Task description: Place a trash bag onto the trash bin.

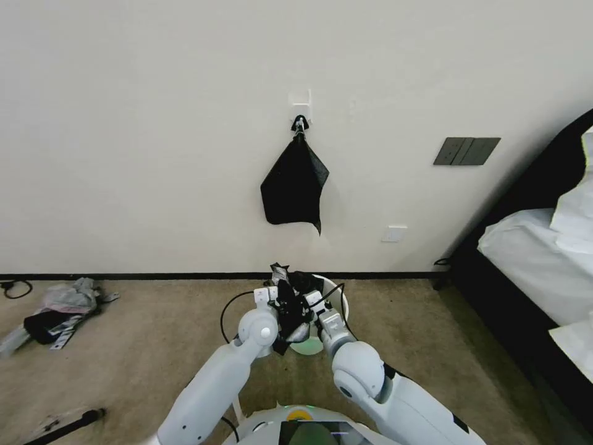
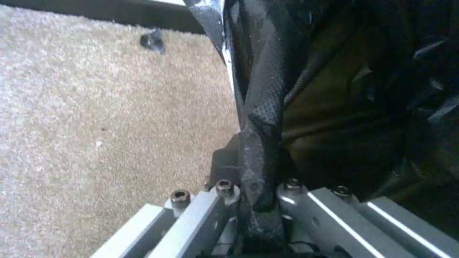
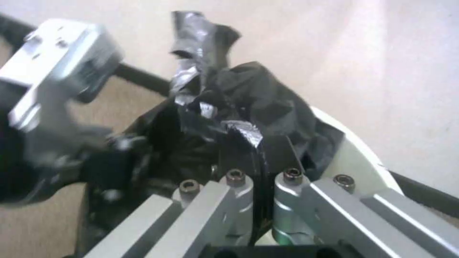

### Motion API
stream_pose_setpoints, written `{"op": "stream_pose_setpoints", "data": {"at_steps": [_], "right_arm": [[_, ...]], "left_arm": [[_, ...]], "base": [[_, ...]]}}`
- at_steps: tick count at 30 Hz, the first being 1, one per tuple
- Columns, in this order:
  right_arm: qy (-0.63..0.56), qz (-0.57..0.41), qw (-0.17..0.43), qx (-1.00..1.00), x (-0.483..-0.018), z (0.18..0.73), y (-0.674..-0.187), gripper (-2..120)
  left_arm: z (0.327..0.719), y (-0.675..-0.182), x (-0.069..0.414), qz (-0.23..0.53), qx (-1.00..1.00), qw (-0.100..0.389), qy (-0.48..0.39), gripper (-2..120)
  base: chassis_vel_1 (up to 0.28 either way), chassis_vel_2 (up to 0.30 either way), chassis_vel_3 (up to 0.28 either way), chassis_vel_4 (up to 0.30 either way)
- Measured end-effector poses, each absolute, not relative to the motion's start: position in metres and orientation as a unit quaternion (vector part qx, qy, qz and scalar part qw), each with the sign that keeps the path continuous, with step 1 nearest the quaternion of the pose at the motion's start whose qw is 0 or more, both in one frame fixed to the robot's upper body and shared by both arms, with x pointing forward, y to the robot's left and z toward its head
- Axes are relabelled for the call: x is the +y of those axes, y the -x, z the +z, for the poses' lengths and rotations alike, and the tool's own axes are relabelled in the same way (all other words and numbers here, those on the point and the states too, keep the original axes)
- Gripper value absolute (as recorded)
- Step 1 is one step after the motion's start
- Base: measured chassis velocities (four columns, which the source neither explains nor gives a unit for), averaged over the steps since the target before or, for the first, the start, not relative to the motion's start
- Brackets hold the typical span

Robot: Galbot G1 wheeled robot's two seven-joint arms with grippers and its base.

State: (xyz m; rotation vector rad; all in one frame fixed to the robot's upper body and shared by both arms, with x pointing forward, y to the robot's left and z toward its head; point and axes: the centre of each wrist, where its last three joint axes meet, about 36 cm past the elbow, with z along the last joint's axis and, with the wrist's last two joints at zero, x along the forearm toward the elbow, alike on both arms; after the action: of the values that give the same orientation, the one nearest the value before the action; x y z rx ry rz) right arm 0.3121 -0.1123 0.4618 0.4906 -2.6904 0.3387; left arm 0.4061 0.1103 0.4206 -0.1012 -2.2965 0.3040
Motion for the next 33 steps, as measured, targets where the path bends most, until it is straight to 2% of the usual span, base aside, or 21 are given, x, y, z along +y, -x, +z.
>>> {"op": "stream_pose_setpoints", "data": {"at_steps": [10, 21, 25, 33], "right_arm": [[-0.136, 0.080, 0.181, -0.971, -0.145, 0.481, -0.327, 0], [-0.108, 0.083, 0.179, -0.974, -0.173, 0.489, -0.340, 0], [-0.084, 0.087, 0.202, -0.972, -0.195, 0.483, -0.347, 0], [-0.073, 0.079, 0.235, -0.966, -0.211, 0.478, -0.343, 0]], "left_arm": [[0.437, -0.390, 0.141, 0.127, -0.924, 0.359, 0.045, 1], [0.445, -0.371, 0.156, 0.122, -0.929, 0.345, 0.057, 1], [0.454, -0.361, 0.169, 0.126, -0.933, 0.331, 0.060, 1], [0.462, -0.359, 0.179, 0.131, -0.936, 0.322, 0.059, 1]], "base": [[0.000, 0.000, 0.000, 0.000], [0.000, 0.000, 0.000, 0.000], [0.000, 0.000, 0.000, 0.000], [0.000, 0.000, 0.000, 0.000]]}}
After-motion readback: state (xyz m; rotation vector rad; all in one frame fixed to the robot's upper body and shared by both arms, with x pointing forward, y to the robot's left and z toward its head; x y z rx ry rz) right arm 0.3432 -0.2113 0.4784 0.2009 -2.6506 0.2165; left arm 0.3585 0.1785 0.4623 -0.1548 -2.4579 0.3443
